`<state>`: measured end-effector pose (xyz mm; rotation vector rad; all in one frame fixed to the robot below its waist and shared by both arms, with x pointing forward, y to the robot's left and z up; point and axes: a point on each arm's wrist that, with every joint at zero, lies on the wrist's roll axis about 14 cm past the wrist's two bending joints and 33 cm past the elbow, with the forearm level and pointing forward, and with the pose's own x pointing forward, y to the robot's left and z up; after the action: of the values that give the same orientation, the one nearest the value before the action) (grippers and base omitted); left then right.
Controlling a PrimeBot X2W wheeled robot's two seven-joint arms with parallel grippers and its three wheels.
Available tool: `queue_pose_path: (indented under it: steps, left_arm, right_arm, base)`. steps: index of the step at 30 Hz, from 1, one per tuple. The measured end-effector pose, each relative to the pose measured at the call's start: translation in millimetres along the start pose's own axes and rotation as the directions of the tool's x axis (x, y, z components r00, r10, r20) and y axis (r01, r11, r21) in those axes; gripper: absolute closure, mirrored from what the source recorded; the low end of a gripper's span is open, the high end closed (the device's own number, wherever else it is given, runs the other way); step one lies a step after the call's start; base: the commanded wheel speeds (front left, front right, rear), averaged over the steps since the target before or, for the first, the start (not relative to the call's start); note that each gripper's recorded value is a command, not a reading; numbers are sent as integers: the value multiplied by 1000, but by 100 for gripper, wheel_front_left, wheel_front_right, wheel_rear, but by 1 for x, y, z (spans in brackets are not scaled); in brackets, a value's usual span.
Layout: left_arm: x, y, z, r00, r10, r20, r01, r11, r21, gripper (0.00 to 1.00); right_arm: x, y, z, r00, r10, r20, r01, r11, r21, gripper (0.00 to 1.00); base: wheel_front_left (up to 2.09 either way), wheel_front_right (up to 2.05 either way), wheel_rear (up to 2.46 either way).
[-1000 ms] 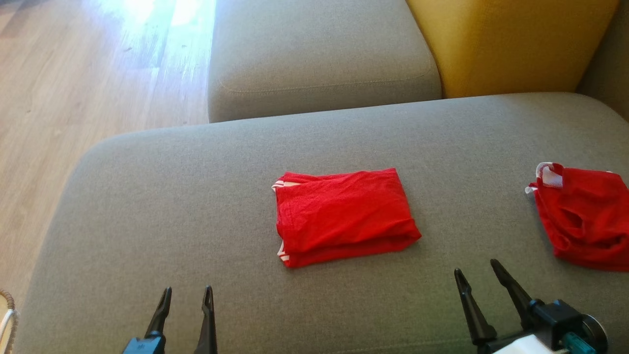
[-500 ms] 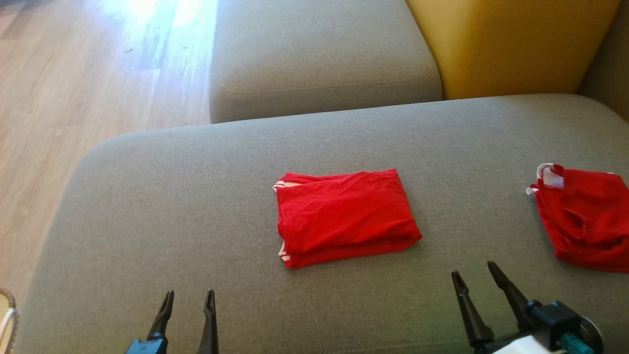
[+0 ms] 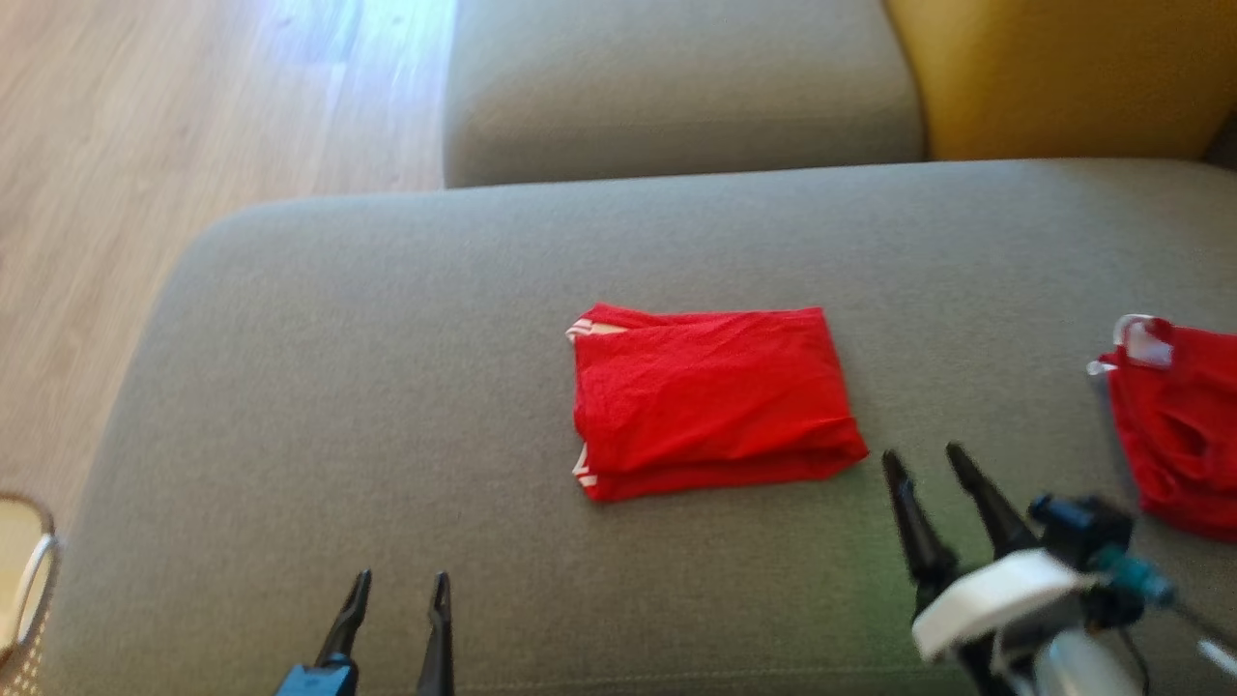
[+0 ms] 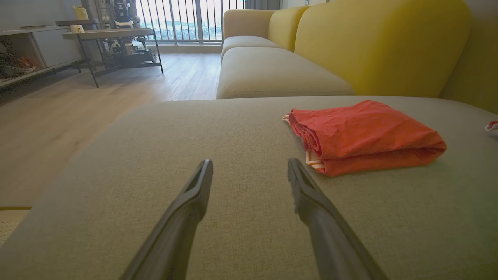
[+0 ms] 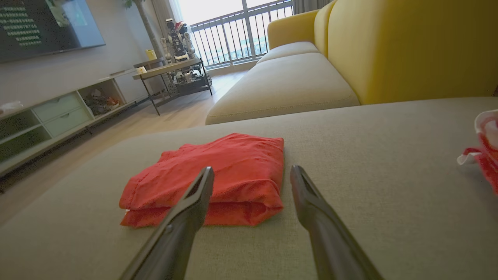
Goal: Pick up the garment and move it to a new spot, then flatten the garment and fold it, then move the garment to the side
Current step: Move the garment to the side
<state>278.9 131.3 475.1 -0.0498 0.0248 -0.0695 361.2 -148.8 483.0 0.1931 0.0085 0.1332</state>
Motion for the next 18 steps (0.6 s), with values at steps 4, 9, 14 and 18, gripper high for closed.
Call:
queue_pose_path:
  steps: [4,9,14,18]
  left_arm:
    - [2,-3,-5,1000,-8,-18,8,1000,-7,0]
    - [9,-3,-6,1000,-6,-28,5,1000,-13,0]
    - [21,-2,-7,999,1,-37,-2,1000,-13,0]
    - [28,0,-10,999,15,-49,-16,1000,-19,0]
  right_arm:
    - [33,-16,-8,997,-50,-65,59,988,146,0]
    - [80,-32,0,989,-58,-136,88,970,228,0]
    - [105,-35,-26,954,-26,-298,121,945,304,0]
    - [111,-18,-57,906,41,-421,115,934,338,0]
  base:
    - [0,0,0]
    - [0,0,0]
    - [0,0,0]
    - [0,0,0]
